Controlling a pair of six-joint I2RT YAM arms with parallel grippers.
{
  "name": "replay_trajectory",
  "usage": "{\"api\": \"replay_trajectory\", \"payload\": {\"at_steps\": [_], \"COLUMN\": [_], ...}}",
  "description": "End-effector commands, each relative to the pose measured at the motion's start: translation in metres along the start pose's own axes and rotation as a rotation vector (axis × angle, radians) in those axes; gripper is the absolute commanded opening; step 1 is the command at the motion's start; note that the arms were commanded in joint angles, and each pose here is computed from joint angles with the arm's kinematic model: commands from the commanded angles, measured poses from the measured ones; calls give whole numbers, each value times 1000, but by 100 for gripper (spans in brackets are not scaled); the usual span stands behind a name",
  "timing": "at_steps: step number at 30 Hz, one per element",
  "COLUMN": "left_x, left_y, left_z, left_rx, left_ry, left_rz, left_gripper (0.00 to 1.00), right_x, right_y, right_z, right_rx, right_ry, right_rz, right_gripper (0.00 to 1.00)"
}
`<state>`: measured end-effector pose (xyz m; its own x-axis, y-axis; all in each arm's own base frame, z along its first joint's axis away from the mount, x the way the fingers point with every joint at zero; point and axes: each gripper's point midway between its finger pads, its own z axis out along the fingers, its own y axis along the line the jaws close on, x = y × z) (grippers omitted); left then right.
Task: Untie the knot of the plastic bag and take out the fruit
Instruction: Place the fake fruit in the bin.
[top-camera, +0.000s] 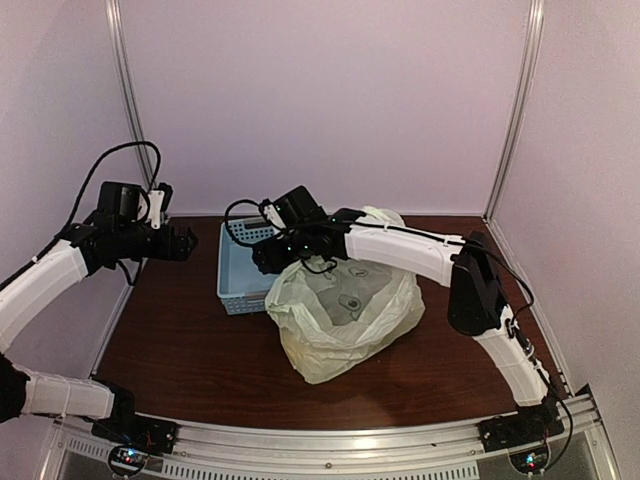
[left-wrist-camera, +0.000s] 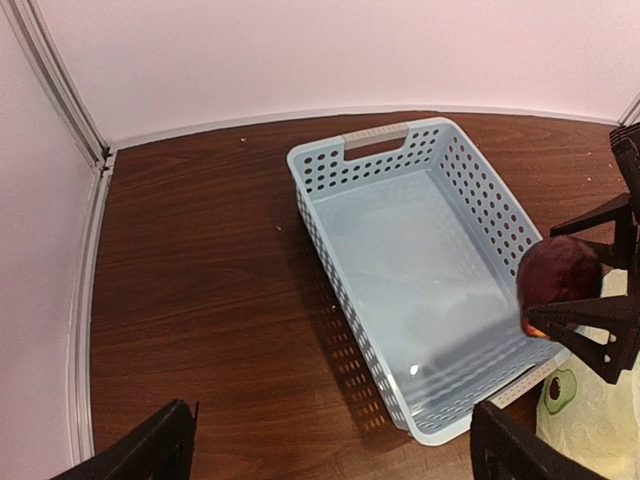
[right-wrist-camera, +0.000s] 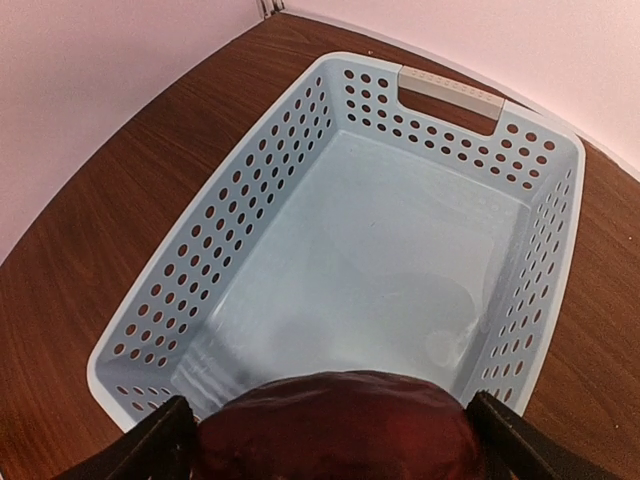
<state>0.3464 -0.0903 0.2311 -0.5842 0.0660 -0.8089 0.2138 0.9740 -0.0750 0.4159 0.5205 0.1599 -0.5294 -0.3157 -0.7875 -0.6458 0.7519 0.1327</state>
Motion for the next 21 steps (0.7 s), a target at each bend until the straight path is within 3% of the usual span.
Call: {"api": "replay_trajectory", "payload": {"at_steps": [1,11,21], "left_x": [-13,-17,-25], "left_y": [-5,-9,-30], "left_z": [-7,-13,-24], "left_rx": [30,55,173], "left_ry": [-56,-82,-150], "left_rz": [19,25,51], "left_gripper": [98,97,97], "right_x": [-14,-32,-85], "right_y": [7,17,63], "right_z": [-8,-25,-109], "right_rx": [-25,-63,-146], "right_ry": [-27,-71,-206], "right_rz": [-1,2,-87], "right_gripper": [96,98,97]}}
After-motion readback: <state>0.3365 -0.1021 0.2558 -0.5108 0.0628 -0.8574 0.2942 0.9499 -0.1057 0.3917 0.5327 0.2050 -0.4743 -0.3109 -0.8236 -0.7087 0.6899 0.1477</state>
